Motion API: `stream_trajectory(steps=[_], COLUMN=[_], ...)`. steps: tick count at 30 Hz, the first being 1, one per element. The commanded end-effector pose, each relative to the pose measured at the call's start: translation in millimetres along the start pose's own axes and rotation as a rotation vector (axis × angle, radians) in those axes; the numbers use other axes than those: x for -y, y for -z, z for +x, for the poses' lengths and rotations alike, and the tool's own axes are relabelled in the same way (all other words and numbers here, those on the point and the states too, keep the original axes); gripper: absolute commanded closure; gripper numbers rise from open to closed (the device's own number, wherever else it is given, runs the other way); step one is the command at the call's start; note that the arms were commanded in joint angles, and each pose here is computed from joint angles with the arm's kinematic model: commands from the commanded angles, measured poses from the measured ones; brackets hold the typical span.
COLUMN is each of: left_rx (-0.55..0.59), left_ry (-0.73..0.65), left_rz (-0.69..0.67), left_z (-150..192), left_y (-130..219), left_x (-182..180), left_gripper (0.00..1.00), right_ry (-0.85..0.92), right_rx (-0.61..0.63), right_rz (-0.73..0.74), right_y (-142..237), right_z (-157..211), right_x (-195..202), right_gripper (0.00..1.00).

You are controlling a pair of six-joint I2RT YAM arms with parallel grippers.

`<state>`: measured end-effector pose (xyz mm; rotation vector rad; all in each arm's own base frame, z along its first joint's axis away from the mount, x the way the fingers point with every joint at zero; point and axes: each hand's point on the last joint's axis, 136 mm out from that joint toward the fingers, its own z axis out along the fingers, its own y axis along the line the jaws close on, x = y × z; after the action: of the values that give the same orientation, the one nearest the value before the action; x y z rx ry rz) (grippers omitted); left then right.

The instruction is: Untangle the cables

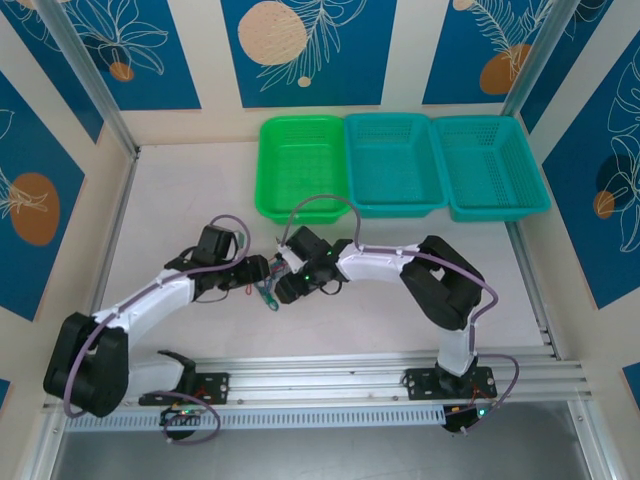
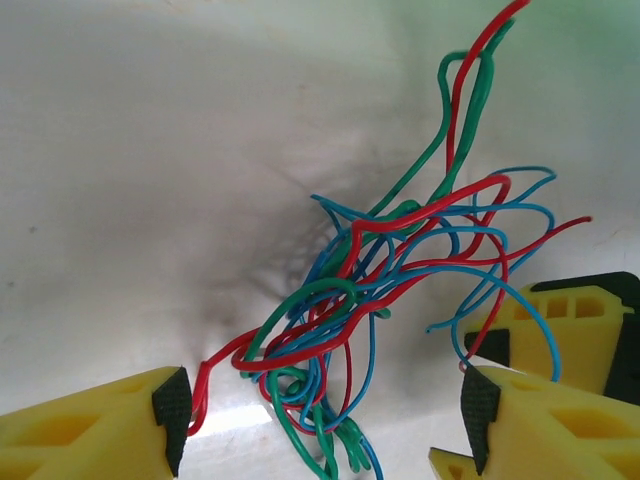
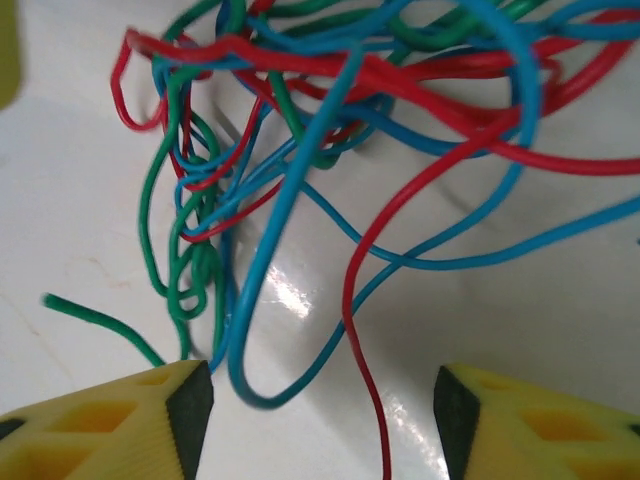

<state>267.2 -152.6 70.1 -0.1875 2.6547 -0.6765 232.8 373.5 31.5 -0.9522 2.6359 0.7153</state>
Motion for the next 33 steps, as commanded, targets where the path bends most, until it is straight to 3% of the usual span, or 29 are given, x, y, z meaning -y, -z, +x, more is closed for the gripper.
stream_trajectory(steps=[1,7,16,21,33], left_rx=[-0.015,-0.023,0.022,0.035,0.052], left_ry=[-0.004,0.038,0.099,0.125,0.144], left_rz=[0.088,0.028,-0.102,-0.161,-0.267], left_z=[-8,-12,-12,-10,-5], left_y=[-8,-32,-49,-48,-36], left_x=[19,5,-30,-47,-71], left_gripper=[0.27,0.35,0.83,0.98,1.0], right_ry=[0.03,0.037,0.034,-0.129,-0.409], right_rx=[0.017,0.04,0.175,0.326,0.685], right_rz=[0.05,0.055,-0.06,-0.138,-0.118], right_y=[-6,3,58,107,233], right_z=[3,5,2,-13,-26], right_x=[10,12,-1,18,80], right_gripper=[0.54,1.0,1.0,1.0,1.0])
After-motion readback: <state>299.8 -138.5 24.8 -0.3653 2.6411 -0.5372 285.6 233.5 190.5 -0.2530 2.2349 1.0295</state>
